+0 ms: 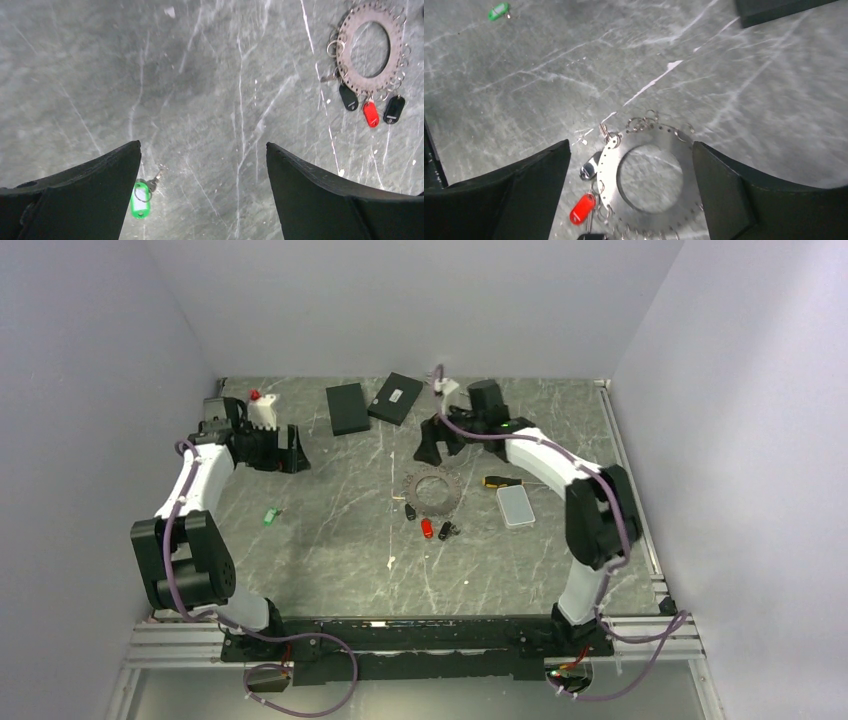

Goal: Remove the keys from the keyring

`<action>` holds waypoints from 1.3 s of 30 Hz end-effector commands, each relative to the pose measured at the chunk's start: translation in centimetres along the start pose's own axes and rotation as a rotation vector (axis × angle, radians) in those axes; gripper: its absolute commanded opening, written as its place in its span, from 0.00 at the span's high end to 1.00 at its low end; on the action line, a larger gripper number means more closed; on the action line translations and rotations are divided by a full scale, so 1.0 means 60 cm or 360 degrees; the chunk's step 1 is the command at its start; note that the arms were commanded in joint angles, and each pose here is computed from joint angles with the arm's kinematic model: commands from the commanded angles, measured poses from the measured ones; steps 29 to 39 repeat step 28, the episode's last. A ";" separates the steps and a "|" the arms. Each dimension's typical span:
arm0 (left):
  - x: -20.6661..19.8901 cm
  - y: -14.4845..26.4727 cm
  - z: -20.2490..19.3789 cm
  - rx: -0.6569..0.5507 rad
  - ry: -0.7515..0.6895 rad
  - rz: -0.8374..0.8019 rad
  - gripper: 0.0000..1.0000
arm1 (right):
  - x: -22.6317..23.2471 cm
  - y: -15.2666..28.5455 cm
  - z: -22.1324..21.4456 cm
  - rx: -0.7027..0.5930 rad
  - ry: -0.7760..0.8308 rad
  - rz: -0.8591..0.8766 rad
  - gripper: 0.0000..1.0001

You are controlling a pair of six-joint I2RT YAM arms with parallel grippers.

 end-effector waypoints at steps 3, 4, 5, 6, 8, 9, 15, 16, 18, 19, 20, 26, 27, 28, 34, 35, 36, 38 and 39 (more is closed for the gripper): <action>-0.023 0.037 0.076 -0.0175 -0.0089 -0.0006 0.01 | -0.016 0.137 0.021 -0.0193 0.0001 -0.0158 0.01; -0.026 0.041 0.086 -0.0193 -0.0111 -0.0006 0.01 | -0.021 0.155 0.014 -0.0205 -0.0021 -0.0189 0.00; -0.027 0.044 0.096 -0.0220 -0.0120 0.0011 0.01 | -0.024 0.171 0.007 -0.0210 -0.0047 -0.0217 0.00; -0.026 0.047 0.105 -0.0254 -0.0127 0.0033 0.01 | -0.027 0.185 -0.002 -0.0212 -0.0070 -0.0243 0.00; -0.027 0.046 0.115 -0.0279 -0.0141 0.0061 0.01 | -0.030 0.212 -0.018 -0.0222 -0.0103 -0.0301 0.00; -0.027 0.041 0.117 -0.0270 -0.0138 0.0074 0.01 | -0.035 0.225 -0.030 -0.0224 -0.0128 -0.0343 0.00; -0.035 -0.021 0.084 -0.0142 -0.0156 0.0206 0.01 | -0.054 0.276 -0.101 -0.0178 -0.0316 -0.0516 0.00; -0.036 -0.030 0.075 -0.0121 -0.0147 0.0209 0.00 | -0.055 0.282 -0.111 -0.0193 -0.0346 -0.0517 0.00; -0.038 -0.044 0.059 -0.0074 -0.0111 0.0173 0.01 | -0.062 0.293 -0.127 -0.0221 -0.0392 -0.0528 0.00; -0.038 -0.049 0.053 -0.0053 -0.0099 0.0162 0.01 | -0.064 0.296 -0.128 -0.0223 -0.0395 -0.0538 0.00; -0.038 -0.054 0.049 -0.0036 -0.0090 0.0162 0.01 | -0.065 0.298 -0.128 -0.0219 -0.0388 -0.0547 0.00; -0.034 -0.064 0.037 -0.0009 -0.0046 0.0159 0.01 | -0.064 0.295 -0.133 -0.0223 -0.0361 -0.0516 0.00; -0.035 -0.064 0.037 -0.0007 -0.0040 0.0162 0.01 | -0.064 0.295 -0.133 -0.0222 -0.0357 -0.0514 0.00; -0.034 -0.065 0.038 -0.0007 -0.0033 0.0173 0.01 | -0.064 0.295 -0.133 -0.0219 -0.0355 -0.0513 0.00; -0.034 -0.065 0.038 -0.0007 -0.0033 0.0173 0.01 | -0.064 0.295 -0.133 -0.0219 -0.0355 -0.0513 0.00; -0.034 -0.065 0.038 -0.0007 -0.0033 0.0173 0.01 | -0.064 0.295 -0.133 -0.0219 -0.0355 -0.0513 0.00; -0.034 -0.065 0.038 -0.0007 -0.0033 0.0173 0.01 | -0.064 0.295 -0.133 -0.0219 -0.0355 -0.0513 0.00; -0.034 -0.065 0.038 -0.0007 -0.0033 0.0173 0.01 | -0.064 0.295 -0.133 -0.0219 -0.0355 -0.0513 0.00; -0.034 -0.065 0.038 -0.0007 -0.0033 0.0173 0.01 | -0.064 0.295 -0.133 -0.0219 -0.0355 -0.0513 0.00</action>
Point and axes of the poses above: each gripper's point midway between its finger pads, its own y axis back along the fingers, its own x axis along the line the jaws close on, z = x × y, the point moved 8 cm from there along y, back along the fingers, and after that the axes turned 10 degrees about y, right-handed, at the moved point
